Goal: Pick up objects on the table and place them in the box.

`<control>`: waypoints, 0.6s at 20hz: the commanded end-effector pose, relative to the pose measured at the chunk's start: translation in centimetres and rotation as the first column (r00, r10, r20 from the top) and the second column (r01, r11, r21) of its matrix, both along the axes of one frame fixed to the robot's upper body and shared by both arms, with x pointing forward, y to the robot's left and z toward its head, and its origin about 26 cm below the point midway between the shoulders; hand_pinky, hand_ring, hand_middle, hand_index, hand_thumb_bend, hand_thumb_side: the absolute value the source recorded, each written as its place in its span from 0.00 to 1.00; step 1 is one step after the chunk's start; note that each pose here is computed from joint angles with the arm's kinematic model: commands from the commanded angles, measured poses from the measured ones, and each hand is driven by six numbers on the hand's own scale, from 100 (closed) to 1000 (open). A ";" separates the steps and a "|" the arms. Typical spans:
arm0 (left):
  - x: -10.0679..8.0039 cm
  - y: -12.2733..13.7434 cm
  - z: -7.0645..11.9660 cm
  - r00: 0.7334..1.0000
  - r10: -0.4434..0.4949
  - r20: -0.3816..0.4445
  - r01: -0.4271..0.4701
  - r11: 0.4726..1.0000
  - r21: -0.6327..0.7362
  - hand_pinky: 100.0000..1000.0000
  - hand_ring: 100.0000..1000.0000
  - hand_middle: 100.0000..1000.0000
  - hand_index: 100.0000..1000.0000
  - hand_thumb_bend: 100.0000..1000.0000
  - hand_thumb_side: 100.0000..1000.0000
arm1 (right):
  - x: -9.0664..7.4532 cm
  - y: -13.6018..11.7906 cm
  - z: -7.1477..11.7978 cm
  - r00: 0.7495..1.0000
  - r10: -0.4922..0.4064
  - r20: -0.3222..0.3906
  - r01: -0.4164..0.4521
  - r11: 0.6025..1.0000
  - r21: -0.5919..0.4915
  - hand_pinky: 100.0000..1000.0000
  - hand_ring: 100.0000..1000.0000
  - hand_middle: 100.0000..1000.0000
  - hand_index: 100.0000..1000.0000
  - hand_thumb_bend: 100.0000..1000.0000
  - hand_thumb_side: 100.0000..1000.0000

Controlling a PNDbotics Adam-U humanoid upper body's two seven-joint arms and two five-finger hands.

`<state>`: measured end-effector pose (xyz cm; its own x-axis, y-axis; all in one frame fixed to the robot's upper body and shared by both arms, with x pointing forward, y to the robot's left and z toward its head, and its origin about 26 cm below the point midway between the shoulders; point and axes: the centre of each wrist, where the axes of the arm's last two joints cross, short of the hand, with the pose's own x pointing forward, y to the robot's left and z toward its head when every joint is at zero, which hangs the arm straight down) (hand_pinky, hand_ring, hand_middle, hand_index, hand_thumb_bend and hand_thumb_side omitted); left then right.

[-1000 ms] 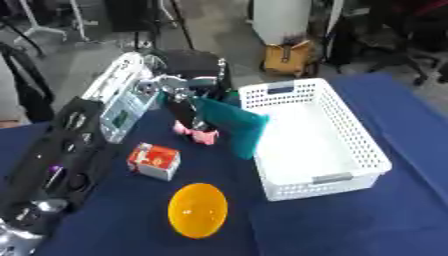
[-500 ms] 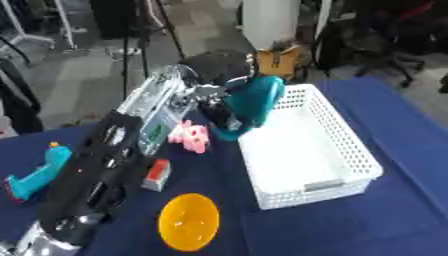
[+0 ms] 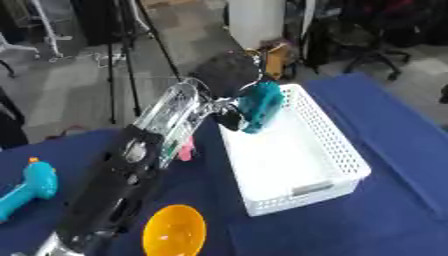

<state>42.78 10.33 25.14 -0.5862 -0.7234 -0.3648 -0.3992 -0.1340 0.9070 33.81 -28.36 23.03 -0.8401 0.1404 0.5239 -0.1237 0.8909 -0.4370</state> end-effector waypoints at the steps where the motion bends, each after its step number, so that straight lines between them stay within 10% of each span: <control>1: 0.7 0.2 -1.6 1.000 -0.001 0.017 0.000 0.997 0.079 0.68 0.75 0.73 0.75 0.92 0.91 | -0.4 0.2 1.2 0.999 0.016 0.039 -0.015 1.000 -0.013 0.42 0.48 0.56 0.78 0.04 0.55; 8: 2.9 1.9 -7.1 0.980 0.096 -0.176 -0.037 0.949 0.313 0.75 0.85 0.84 0.82 0.91 1.00 | -0.4 0.2 1.1 0.999 0.015 0.037 -0.015 1.000 -0.012 0.42 0.48 0.56 0.78 0.03 0.55; 12: 4.7 4.0 -8.2 0.965 0.203 -0.167 -0.162 0.959 0.233 0.78 0.89 0.88 0.84 0.67 1.00 | -0.4 0.0 0.9 1.000 0.006 0.030 -0.006 1.000 -0.008 0.42 0.48 0.56 0.78 0.03 0.55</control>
